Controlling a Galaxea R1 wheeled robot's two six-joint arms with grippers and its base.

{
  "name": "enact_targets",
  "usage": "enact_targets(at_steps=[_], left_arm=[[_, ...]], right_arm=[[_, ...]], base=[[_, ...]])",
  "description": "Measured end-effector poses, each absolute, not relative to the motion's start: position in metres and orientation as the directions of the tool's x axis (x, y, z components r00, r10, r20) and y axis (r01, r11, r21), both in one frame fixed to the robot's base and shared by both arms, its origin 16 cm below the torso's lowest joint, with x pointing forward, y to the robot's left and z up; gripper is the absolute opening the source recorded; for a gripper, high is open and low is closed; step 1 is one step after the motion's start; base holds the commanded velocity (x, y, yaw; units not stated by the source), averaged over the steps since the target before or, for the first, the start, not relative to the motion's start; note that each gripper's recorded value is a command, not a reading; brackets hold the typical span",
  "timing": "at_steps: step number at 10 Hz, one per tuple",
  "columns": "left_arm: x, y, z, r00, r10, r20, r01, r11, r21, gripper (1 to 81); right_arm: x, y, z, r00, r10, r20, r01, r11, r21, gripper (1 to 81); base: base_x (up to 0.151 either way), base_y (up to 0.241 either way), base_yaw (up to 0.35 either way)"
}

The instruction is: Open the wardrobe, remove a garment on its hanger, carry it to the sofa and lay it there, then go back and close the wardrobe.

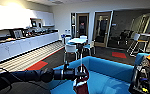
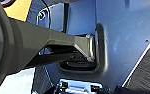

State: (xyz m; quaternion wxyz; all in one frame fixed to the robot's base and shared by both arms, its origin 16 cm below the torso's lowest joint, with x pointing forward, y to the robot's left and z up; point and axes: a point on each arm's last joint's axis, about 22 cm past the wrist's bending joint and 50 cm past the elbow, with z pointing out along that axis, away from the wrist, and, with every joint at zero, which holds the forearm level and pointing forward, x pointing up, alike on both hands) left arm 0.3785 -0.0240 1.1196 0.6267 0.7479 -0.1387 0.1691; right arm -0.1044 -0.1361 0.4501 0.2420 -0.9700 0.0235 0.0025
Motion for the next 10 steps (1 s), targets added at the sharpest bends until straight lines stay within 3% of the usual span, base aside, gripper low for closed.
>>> enact_targets(at_steps=[4, 10], left_arm=[[0.3770, -0.0250, 1.1188, 0.905, -0.001, 0.426, -0.420, -0.178, 0.890, 1.0], [0.3746, -0.0252, 1.1130, 0.905, -0.021, 0.426, -0.421, -0.197, 0.885, 1.0]], right_arm=[[-0.1058, -0.1338, 0.4505, 0.999, -0.043, -0.017, -0.046, -0.881, -0.472, 81.1], [-0.1012, -0.1333, 0.4502, 0.999, -0.041, -0.012, -0.042, -0.880, -0.472, 81.1]], base=[[0.000, 0.000, -0.172], [0.000, 0.000, 0.000]])
